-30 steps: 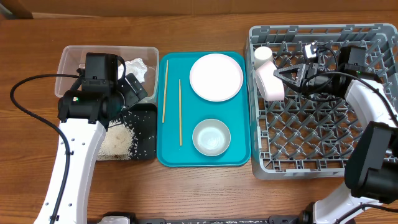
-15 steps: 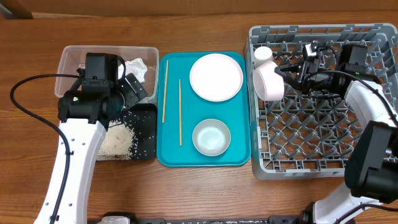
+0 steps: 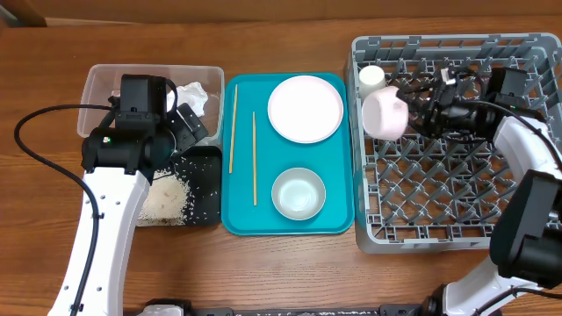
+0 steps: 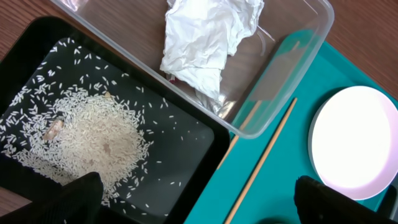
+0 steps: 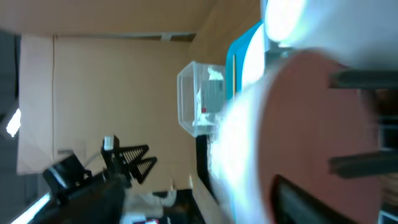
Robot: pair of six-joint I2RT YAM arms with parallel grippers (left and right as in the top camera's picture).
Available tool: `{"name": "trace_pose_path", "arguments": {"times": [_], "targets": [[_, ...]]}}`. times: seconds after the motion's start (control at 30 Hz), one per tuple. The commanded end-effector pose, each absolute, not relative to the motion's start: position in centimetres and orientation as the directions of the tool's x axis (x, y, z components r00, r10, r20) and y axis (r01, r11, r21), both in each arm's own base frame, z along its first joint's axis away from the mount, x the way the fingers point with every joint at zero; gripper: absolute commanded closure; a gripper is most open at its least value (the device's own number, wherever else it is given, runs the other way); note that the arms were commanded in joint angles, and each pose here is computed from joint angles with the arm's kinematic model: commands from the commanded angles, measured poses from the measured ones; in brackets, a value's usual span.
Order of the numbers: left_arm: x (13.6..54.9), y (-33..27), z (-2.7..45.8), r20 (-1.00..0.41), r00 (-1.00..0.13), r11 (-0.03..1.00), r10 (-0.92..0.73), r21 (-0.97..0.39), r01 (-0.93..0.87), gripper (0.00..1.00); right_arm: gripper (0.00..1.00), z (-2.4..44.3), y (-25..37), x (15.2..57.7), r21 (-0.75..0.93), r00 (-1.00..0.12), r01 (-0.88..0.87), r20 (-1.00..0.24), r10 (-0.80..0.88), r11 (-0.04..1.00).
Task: Sort waste into correct bins and load items into the dishwasher
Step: 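Lift the pink bowl and place it on its side in the rack, then release the bowl and move the right gripper to the chopsticks on the teal tray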
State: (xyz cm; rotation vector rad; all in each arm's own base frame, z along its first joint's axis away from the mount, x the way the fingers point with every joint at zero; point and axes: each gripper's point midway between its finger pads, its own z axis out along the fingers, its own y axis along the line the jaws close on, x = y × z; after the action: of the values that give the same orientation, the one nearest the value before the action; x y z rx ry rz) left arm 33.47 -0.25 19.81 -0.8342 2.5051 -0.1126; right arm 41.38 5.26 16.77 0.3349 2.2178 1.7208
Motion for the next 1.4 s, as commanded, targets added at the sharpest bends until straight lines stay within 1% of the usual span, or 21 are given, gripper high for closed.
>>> {"name": "trace_pose_path", "arguments": {"times": [0.0,0.1,0.37,0.47,0.6,0.67,0.77,0.83,0.87,0.93,1.03,1.1,1.2,1.23,1.27,1.3,1.33,1.37], "targets": [[33.7,-0.2,20.5,-0.446,-0.689,0.818,-0.571,-0.233,-0.526,0.0,0.16,16.3,3.7,41.4,0.968,-0.909,0.017,-0.09,0.407,0.252],[33.7,-0.2,20.5,-0.446,-0.689,0.818,-0.571,-0.233,-0.526,0.0,0.13,16.4,2.4,41.5,0.968,-0.896,0.023,-0.092,0.435,0.252],[33.7,-0.2,20.5,-0.446,-0.689,0.818,-0.571,-0.233,-0.526,0.0,0.13,17.3,0.7,41.2,0.966,-0.874,0.034,-0.095,0.476,0.256],[33.7,-0.2,20.5,-0.446,-0.689,0.818,-0.571,-0.233,-0.526,0.0,0.14,18.0,0.5,41.1,0.952,-0.862,0.028,-0.133,0.49,0.306],[33.7,-0.2,20.5,-0.446,-0.689,0.818,-0.571,-0.233,-0.526,0.0,0.16,19.4,0.3,40.3,0.905,-0.836,0.04,-0.202,0.51,0.424],[33.7,-0.2,20.5,-0.447,-0.689,0.818,-0.571,-0.234,-0.526,0.0,0.19,20.4,0.6,39.6,0.881,-0.831,0.021,-0.247,0.499,0.472],[33.7,-0.2,20.5,-0.446,-0.689,0.818,-0.571,-0.233,-0.526,0.0,0.29,22.0,1.7,38.1,0.838,-0.828,0.007,-0.301,0.473,0.546],[33.7,-0.2,20.5,-0.446,-0.689,0.818,-0.571,-0.233,-0.526,0.0,0.36,22.8,3.2,36.7,0.804,-0.84,-0.026,-0.34,0.423,0.594],[33.7,-0.2,20.5,-0.446,-0.689,0.818,-0.571,-0.233,-0.526,0.0,0.4,23.0,4.0,36.0,0.79,-0.848,-0.039,-0.35,0.397,0.612],[33.7,-0.2,20.5,-0.446,-0.689,0.818,-0.571,-0.233,-0.526,0.0,0.43,23.3,6.0,34.6,0.762,-0.869,-0.059,-0.357,0.343,0.645],[33.7,-0.2,20.5,-0.446,-0.689,0.818,-0.571,-0.233,-0.526,0.0,0.55,23.2,9.4,32.5,0.725,-0.904,-0.095,-0.349,0.245,0.682],[33.7,-0.2,20.5,-0.446,-0.689,0.818,-0.571,-0.233,-0.526,0.0,0.57,22.7,11.9,31.1,0.708,-0.928,-0.125,-0.33,0.17,0.695],[33.7,-0.2,20.5,-0.446,-0.689,0.818,-0.571,-0.233,-0.526,0.0,0.58,22.3,15.9,28.8,0.709,-0.952,-0.196,-0.304,0.043,0.677],[33.7,-0.2,20.5,-0.446,-0.689,0.818,-0.571,-0.233,-0.526,0.0,0.57,22.2,17.0,28.1,0.71,-0.954,-0.219,-0.299,0.006,0.669],[33.7,-0.2,20.5,-0.446,-0.689,0.818,-0.571,-0.233,-0.526,0.0,0.53,22.1,18.4,27.2,0.715,-0.957,-0.238,-0.29,-0.031,0.658],[33.7,-0.2,20.5,-0.446,-0.689,0.818,-0.571,-0.233,-0.526,0.0,0.41,22.1,19.6,26.4,0.72,-0.958,-0.251,-0.279,-0.062,0.647],[33.7,-0.2,20.5,-0.446,-0.689,0.818,-0.571,-0.233,-0.526,0.0,0.24,22.1,20.7,25.8,0.724,-0.959,-0.263,-0.271,-0.087,0.637],[33.7,-0.2,20.5,-0.446,-0.689,0.818,-0.571,-0.233,-0.526,0.0,0.0,22.2,21.6,25.2,0.728,-0.958,-0.273,-0.266,-0.109,0.629]]}}
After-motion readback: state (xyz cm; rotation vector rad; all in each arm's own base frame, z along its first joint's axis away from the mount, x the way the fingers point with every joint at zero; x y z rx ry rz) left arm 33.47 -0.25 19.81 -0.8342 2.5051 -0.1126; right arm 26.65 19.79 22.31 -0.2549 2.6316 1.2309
